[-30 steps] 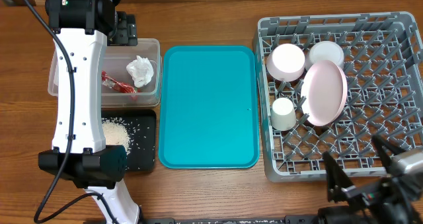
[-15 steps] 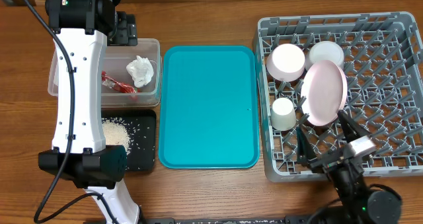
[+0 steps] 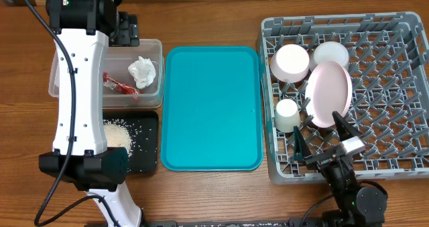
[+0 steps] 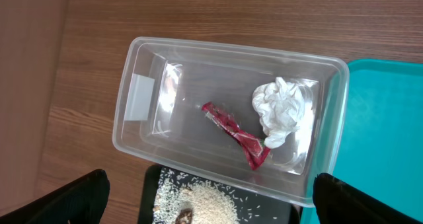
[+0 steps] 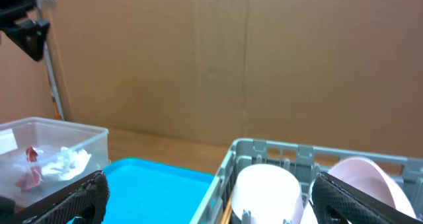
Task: Sort waste into correct bins and load items into the dishwasher
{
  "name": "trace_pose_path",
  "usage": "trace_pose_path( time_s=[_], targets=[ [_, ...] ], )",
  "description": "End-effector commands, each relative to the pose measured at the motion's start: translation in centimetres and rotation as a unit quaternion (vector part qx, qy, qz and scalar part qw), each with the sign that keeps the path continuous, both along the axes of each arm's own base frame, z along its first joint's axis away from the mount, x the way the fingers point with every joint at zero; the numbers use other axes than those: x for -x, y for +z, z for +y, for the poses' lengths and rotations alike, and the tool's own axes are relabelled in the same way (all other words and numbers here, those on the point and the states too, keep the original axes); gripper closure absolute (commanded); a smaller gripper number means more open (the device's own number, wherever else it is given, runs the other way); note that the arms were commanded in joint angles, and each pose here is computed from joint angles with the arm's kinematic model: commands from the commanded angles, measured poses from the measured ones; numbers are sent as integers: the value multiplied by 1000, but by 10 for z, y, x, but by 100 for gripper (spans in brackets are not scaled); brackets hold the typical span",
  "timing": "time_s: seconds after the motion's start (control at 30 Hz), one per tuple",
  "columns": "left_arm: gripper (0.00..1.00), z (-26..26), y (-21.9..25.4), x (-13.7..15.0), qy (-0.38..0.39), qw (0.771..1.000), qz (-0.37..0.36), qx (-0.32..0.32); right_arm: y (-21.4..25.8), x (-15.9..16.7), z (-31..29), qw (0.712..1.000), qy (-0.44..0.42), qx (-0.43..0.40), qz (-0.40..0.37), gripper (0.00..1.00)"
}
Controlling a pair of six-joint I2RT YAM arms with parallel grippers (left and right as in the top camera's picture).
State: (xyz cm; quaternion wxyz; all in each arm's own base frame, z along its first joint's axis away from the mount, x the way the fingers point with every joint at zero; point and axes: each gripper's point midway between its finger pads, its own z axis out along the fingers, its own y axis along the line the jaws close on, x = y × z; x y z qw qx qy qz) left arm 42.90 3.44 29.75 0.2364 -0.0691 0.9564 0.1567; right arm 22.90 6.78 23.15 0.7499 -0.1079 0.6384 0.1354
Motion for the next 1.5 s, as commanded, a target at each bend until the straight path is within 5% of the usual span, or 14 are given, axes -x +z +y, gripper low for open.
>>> trace_pose_path(
  time_s=[0.0, 0.43, 0.8, 1.07, 1.47],
  targets=[
    [0, -1, 13, 1, -5, 1000, -17, -1, -9, -3, -3, 1000, -11, -4, 5, 0],
    [0, -1, 13, 1, -5, 1000, -17, -1, -60, -9, -5, 995, -19, -13, 98, 0],
    [0, -1, 13, 1, -5, 1000, -17, -1, -59, -9, -6, 996, -27, 40, 79, 0],
    [0, -1, 13, 1, -6, 1000, -17, -1, -61, -13, -23, 991, -69, -42, 107, 0],
    [0, 0, 13, 1, -5, 1000, -17, -1, -61, -13, -23, 991, -70, -42, 107, 0]
  ],
)
